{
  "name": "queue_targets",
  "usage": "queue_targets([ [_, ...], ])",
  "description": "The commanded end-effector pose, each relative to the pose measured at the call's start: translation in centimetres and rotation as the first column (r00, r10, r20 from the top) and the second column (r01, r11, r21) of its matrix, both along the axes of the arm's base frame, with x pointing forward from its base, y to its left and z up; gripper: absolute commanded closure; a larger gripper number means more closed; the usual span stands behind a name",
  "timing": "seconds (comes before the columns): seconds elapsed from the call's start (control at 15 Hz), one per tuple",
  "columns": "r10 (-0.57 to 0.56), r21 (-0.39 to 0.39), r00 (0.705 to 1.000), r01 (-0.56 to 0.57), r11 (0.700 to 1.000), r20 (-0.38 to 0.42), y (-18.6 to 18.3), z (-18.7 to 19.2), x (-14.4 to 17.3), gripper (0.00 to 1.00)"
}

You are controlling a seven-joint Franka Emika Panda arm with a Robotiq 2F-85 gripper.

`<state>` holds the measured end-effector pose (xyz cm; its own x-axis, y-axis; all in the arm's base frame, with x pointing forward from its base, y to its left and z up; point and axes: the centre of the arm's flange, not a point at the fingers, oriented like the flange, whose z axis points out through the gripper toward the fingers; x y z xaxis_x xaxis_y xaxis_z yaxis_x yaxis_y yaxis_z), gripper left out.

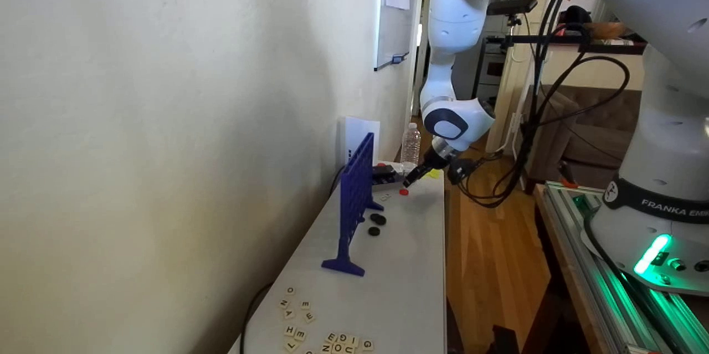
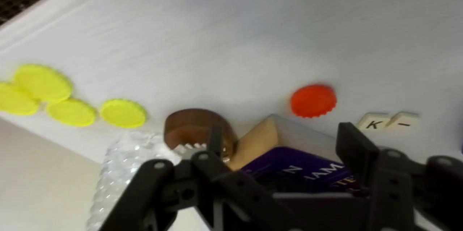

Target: Move the orange object to the right

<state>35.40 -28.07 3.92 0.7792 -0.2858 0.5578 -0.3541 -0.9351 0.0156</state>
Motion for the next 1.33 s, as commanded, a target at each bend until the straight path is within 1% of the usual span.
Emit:
queue_targets([
  [0.0,0.067,-0.122,0.992,-0.08,0.989,-0.111,2.3,6.5,-4.1,0.0],
  [0.13,0.177,-0.119,0.969,-0.199,0.973,-0.171,3.4,9.5,-6.6,0.0],
  [0.27,0.269,-0.115,0.938,-0.299,0.947,-0.22,4.7,11.6,-9.0,0.0],
  [0.33,0.312,-0.107,0.917,-0.346,0.932,-0.247,5.3,12.6,-10.2,0.0],
  [0.53,0.386,-0.107,0.865,-0.438,0.893,-0.321,6.3,16.2,-12.9,0.0],
  [0.6,0.385,-0.122,0.858,-0.446,0.887,-0.34,6.4,17.5,-13.3,0.0],
  [0.67,0.389,-0.121,0.855,-0.451,0.884,-0.343,6.6,18.7,-13.6,0.0],
  [0.73,0.383,-0.132,0.861,-0.445,0.886,-0.335,6.9,19.9,-13.6,0.0],
  [0.87,0.345,-0.148,0.896,-0.395,0.907,-0.281,7.3,21.9,-13.0,0.0],
  [0.93,0.324,-0.105,0.921,-0.352,0.93,-0.216,7.4,22.8,-12.6,0.0],
  [1.0,0.315,-0.135,0.897,-0.369,0.919,-0.31,5.5,16.3,-11.4,0.0],
  [1.13,0.315,-0.12,0.914,-0.354,0.928,-0.255,6.0,16.9,-10.9,0.0],
  [1.27,0.312,-0.11,0.922,-0.344,0.933,-0.23,6.1,17.1,-10.9,0.0],
])
